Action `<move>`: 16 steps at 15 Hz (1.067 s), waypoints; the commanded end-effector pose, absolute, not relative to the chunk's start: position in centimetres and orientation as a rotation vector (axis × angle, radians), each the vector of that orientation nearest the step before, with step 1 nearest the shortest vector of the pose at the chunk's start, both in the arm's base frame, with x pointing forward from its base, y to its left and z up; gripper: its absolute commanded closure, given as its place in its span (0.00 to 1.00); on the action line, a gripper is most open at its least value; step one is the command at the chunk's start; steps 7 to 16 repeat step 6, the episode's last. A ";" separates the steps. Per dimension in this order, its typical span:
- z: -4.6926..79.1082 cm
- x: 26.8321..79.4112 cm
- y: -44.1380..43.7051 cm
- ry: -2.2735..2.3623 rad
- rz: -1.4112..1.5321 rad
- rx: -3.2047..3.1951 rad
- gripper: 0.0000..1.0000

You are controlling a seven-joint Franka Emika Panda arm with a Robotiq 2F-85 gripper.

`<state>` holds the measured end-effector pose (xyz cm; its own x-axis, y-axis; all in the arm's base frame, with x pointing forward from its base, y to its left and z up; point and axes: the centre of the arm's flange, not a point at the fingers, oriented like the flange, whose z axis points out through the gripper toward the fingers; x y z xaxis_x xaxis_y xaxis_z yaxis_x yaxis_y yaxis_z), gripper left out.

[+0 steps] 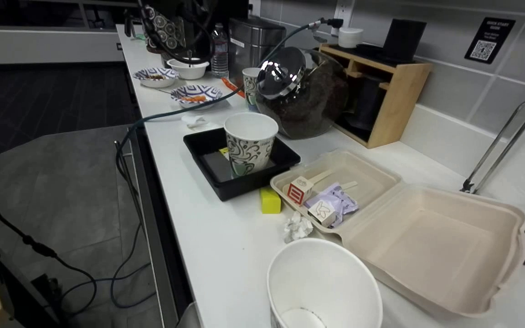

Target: Put the coffee pod in the silver bin then close the bin.

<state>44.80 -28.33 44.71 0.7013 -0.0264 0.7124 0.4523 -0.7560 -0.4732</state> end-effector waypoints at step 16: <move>42.2 35.5 -25.5 -0.224 -1.071 -2.152 0.00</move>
